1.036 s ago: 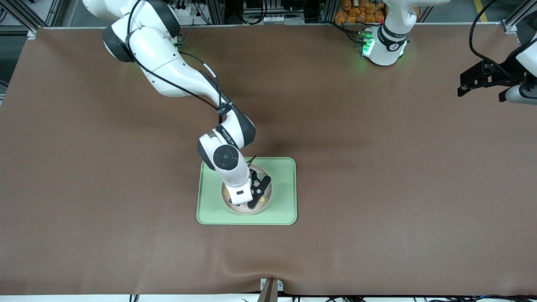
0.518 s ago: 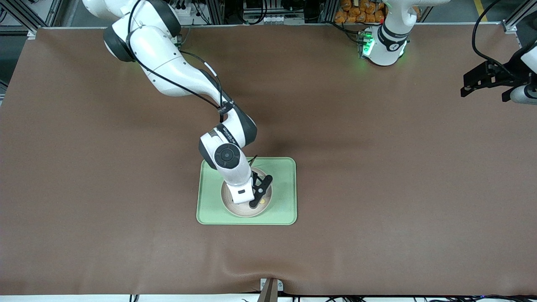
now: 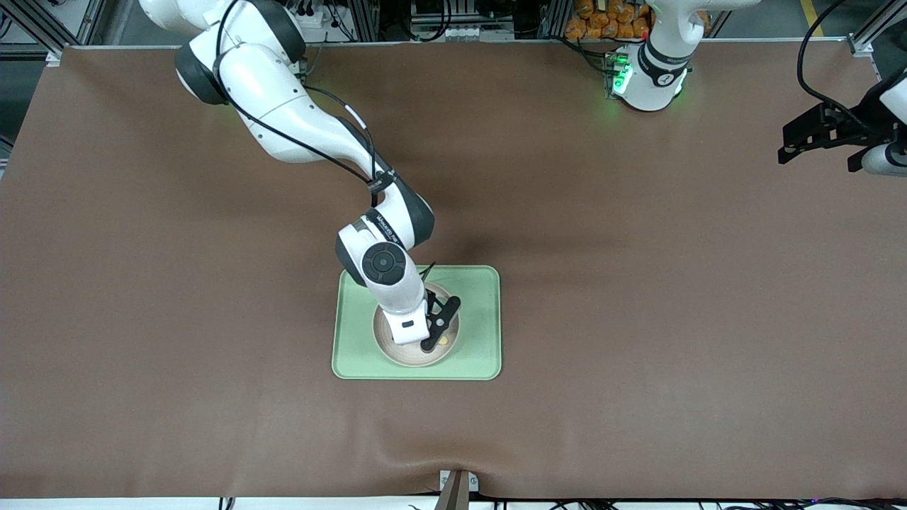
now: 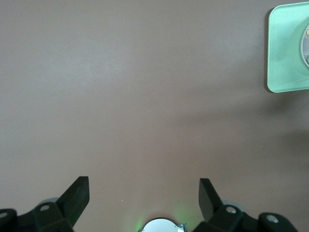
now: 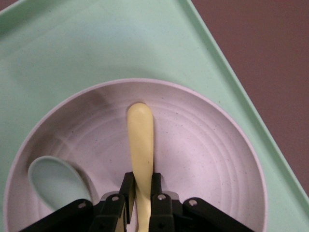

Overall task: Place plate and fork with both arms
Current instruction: 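Lower the right gripper and grasp the yellow fork's handle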

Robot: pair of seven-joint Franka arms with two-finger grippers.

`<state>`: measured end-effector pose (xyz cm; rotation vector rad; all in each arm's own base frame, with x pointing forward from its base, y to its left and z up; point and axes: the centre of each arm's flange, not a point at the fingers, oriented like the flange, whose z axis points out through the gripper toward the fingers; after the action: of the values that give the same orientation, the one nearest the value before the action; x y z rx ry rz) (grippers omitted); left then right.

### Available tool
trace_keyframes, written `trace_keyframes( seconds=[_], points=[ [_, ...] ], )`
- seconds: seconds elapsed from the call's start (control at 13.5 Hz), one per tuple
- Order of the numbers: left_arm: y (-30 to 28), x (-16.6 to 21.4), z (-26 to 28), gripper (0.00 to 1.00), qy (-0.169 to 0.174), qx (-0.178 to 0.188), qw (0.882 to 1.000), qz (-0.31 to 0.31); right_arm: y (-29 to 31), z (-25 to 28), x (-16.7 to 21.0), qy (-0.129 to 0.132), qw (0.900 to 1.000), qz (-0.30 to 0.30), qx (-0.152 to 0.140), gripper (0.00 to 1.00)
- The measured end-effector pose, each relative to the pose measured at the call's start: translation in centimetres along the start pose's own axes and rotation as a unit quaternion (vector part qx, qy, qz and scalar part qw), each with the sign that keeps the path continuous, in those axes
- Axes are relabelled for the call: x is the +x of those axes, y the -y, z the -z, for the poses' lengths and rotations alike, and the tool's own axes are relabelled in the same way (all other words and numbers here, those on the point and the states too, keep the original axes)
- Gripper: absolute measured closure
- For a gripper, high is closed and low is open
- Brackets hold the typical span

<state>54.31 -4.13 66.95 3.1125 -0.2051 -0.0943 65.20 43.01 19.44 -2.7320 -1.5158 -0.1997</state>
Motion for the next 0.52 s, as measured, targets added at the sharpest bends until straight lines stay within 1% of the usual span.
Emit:
trace_keyframes(
  seconds=[0.52],
  points=[
    [0.00,0.00,0.00,0.00,0.000,0.000,1.000,0.000,-0.07,0.56,0.31,-0.002,1.000,0.000,0.000,0.82]
  ],
)
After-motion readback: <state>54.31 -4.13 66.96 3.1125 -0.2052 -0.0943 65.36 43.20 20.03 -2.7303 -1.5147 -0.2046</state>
